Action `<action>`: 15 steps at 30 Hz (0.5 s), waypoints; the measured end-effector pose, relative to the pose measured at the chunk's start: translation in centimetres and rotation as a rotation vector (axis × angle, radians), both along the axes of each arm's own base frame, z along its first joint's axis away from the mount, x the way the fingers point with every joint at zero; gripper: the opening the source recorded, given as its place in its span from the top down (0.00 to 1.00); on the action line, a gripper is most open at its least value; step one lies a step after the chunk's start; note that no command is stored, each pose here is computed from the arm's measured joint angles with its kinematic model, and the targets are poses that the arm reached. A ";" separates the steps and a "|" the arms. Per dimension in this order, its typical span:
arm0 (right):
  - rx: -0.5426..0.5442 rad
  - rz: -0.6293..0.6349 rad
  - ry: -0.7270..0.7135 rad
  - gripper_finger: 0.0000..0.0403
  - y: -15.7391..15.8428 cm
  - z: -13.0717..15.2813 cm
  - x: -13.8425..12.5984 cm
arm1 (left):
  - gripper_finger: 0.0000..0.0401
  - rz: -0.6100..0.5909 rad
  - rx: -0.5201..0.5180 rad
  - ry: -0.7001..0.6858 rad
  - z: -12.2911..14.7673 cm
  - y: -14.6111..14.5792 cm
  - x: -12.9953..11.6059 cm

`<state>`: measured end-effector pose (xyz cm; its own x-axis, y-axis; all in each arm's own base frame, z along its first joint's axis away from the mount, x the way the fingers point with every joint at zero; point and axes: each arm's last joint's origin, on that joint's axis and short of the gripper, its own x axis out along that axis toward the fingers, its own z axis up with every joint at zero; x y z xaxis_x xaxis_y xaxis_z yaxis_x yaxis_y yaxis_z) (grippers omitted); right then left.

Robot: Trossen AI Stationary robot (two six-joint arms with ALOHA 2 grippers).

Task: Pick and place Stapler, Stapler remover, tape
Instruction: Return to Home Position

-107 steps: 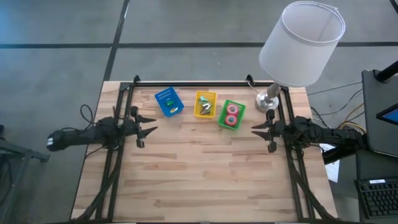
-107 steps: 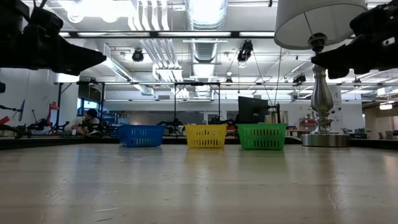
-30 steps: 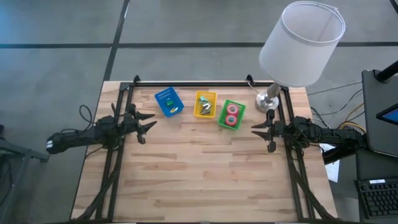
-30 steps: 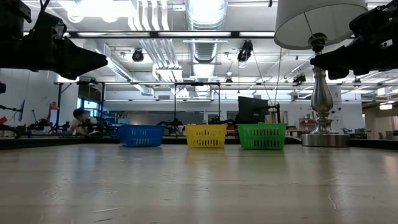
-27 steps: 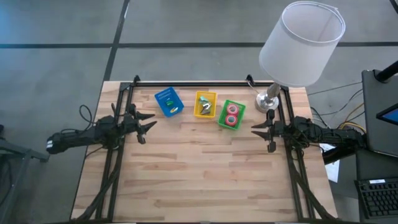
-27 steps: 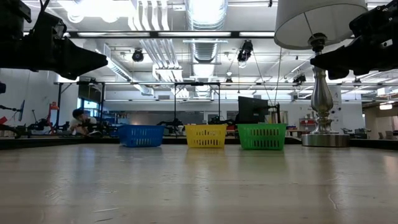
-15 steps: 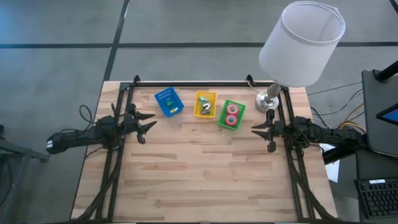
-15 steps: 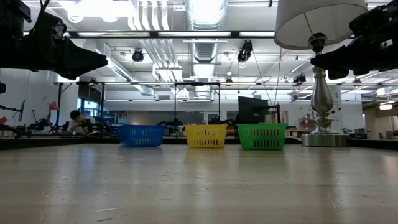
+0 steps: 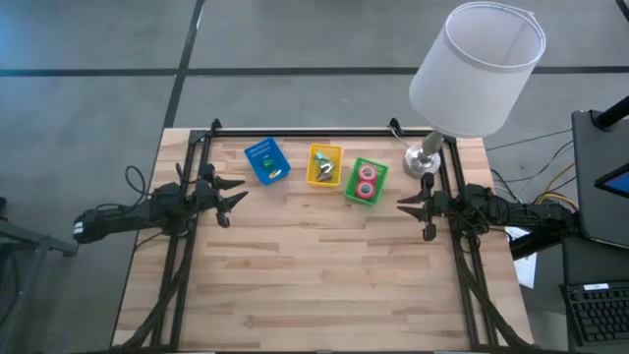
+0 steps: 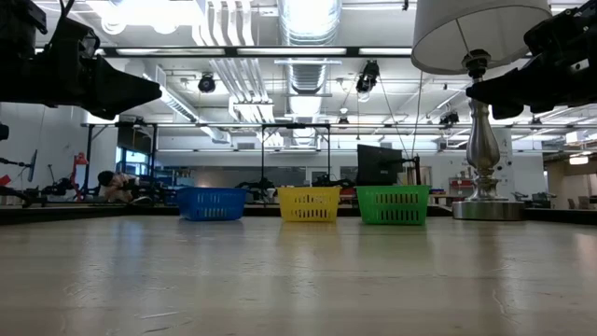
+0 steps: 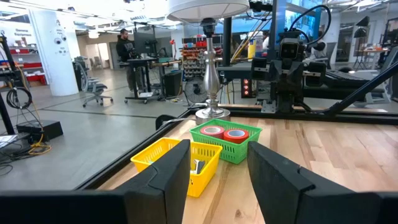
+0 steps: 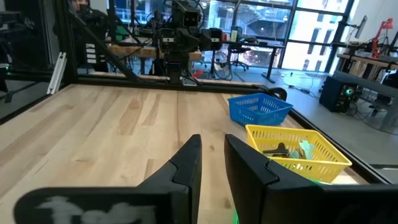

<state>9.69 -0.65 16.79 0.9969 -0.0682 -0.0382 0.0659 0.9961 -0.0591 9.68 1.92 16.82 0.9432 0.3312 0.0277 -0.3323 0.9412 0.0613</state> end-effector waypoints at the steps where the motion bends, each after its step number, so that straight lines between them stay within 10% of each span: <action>1: 0.001 0.000 0.000 0.84 0.0 0.0 0.0 | 0.59 0.000 0.000 0.000 0.0 0.0 0.0; 15: 0.004 0.000 0.001 0.79 0.0 0.0 0.0 | 0.59 0.000 0.000 0.000 0.0 0.0 0.0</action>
